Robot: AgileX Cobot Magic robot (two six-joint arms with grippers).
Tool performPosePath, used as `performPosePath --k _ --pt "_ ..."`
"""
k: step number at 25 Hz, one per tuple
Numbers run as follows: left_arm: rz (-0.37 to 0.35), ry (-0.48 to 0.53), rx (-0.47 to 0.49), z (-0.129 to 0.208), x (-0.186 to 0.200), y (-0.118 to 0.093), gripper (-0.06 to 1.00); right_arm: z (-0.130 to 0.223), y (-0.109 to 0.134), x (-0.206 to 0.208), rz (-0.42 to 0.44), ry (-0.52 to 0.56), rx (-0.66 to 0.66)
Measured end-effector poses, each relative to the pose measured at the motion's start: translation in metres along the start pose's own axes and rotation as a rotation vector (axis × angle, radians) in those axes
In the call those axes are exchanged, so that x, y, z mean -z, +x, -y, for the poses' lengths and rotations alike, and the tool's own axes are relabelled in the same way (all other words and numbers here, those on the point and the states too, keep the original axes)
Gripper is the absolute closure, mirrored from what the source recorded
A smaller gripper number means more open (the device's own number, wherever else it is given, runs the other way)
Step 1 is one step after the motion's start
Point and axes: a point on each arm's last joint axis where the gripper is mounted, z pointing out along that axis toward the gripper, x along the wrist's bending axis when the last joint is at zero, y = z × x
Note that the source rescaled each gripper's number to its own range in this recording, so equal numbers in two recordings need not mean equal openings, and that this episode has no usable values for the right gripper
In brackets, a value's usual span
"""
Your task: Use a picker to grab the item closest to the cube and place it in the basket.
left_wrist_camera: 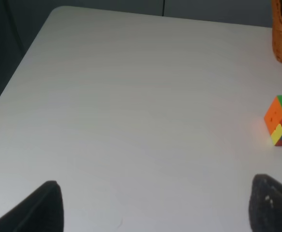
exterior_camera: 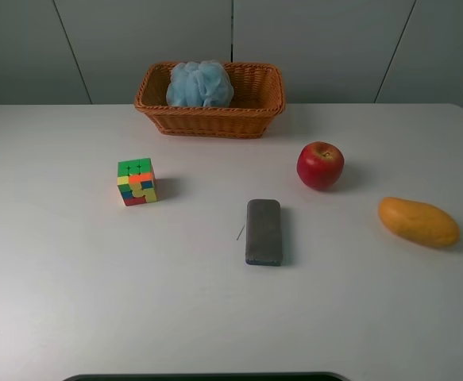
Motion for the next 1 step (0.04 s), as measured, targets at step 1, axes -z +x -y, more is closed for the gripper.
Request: performPosePath --k 1 --pt "0.0 0.0 0.0 0.0 0.0 0.0 -0.06 0.0 0.0 0.0 0.0 0.0 0.0"
